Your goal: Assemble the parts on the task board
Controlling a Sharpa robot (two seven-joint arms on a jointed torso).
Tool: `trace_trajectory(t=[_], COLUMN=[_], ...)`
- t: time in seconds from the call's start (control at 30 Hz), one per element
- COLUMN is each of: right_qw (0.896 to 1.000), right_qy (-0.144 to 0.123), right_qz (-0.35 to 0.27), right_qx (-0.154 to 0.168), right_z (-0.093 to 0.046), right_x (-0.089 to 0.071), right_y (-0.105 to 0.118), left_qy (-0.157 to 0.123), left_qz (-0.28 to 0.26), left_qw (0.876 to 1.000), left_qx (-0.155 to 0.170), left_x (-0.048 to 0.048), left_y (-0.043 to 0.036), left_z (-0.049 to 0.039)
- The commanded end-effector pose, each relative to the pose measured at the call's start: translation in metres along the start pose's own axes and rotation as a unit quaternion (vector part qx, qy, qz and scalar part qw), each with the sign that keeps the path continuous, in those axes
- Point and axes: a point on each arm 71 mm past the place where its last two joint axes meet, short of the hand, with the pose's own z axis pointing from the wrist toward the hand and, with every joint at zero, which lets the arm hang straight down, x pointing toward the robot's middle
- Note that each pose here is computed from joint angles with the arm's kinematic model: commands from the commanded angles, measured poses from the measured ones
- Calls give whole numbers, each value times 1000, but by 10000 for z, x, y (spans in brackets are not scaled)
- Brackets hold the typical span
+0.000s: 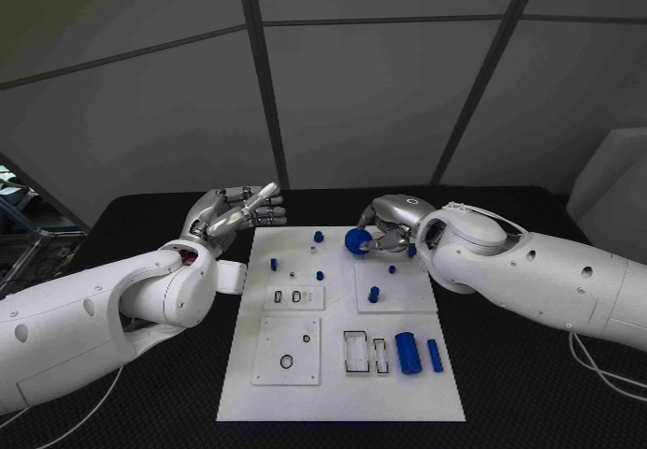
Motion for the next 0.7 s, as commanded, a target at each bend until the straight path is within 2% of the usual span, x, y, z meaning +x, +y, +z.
trace_trajectory(t=[0.03, 0.27, 0.7], right_qw=[1000, 999, 999], right_qy=[-27, -32, -32], right_qz=[-1, -5, -16], right_qx=[-6, -24, -36], right_z=[26, 158, 356], right_x=[-44, -10, 66], right_y=[146, 407, 609], left_qy=[8, 8, 9], left_qz=[-1, -1, -2], left_qw=[1000, 1000, 1000], left_qx=[4, 3, 2], left_x=[17, 18, 26], left_y=[-16, -15, -14], left_z=[2, 3, 7])
